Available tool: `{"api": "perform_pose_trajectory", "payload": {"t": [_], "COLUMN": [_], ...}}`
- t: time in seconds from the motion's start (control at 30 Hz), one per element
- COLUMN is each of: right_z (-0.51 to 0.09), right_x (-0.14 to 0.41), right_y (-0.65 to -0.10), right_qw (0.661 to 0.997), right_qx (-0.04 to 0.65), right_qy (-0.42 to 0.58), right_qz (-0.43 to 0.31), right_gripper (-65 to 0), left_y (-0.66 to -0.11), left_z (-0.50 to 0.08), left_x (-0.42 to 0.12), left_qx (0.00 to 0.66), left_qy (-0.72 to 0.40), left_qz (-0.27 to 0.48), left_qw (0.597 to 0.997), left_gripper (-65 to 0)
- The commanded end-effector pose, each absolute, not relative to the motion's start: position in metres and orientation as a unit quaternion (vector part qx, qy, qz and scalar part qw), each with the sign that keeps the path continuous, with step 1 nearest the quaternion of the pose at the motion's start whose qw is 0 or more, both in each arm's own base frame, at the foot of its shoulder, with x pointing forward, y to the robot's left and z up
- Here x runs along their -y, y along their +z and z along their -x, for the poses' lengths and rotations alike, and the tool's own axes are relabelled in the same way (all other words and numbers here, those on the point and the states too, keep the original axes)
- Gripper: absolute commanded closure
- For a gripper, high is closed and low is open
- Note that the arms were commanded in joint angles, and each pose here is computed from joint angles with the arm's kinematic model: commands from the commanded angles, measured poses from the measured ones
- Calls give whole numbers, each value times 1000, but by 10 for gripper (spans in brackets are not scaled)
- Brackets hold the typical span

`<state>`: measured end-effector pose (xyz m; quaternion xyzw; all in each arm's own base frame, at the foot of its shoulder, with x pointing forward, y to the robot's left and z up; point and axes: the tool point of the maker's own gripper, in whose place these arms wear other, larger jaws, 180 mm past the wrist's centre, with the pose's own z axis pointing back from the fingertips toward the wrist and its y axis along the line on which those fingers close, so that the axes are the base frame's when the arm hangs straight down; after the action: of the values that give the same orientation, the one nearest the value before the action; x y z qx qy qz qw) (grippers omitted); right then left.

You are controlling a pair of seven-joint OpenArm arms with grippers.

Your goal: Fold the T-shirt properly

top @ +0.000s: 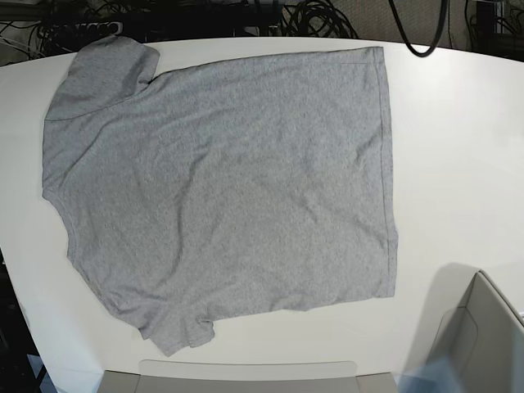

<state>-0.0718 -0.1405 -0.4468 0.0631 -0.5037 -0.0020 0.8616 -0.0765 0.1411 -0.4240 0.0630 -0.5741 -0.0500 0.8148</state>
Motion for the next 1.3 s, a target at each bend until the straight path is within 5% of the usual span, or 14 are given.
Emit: {"api": "perform_pose_trajectory", "payload": {"t": [0.0,0.2,0.67,0.93,1.27], "right_z": [77,54,-12,-22,-26], "right_x": [141,157,195,238,273], "right_y": [-430,-377,-323,-331,-337], "right_qw": [854,821,801,809,803], "right_qx": [515,565,572,539,519], "right_qy": [-9,-54,-142,-213,-281], "right_qz": [-65,-61,-104,-99,-83], "right_gripper": [0,0,-2,-203,-286], "left_y": [-402,-365,-315,-316,-326], "left_z": [85,69,17,-12,-21], "left_x": [-141,-142,-142,-146,-151], "left_qx": [593,633,711,691,667], "left_qy": [-55,-60,-65,-58,-70], "left_qz": [-66,-68,-67,-74,-67], "left_qw": [801,769,696,717,739], "left_gripper": [-4,-12,-96,-103,-103]}}
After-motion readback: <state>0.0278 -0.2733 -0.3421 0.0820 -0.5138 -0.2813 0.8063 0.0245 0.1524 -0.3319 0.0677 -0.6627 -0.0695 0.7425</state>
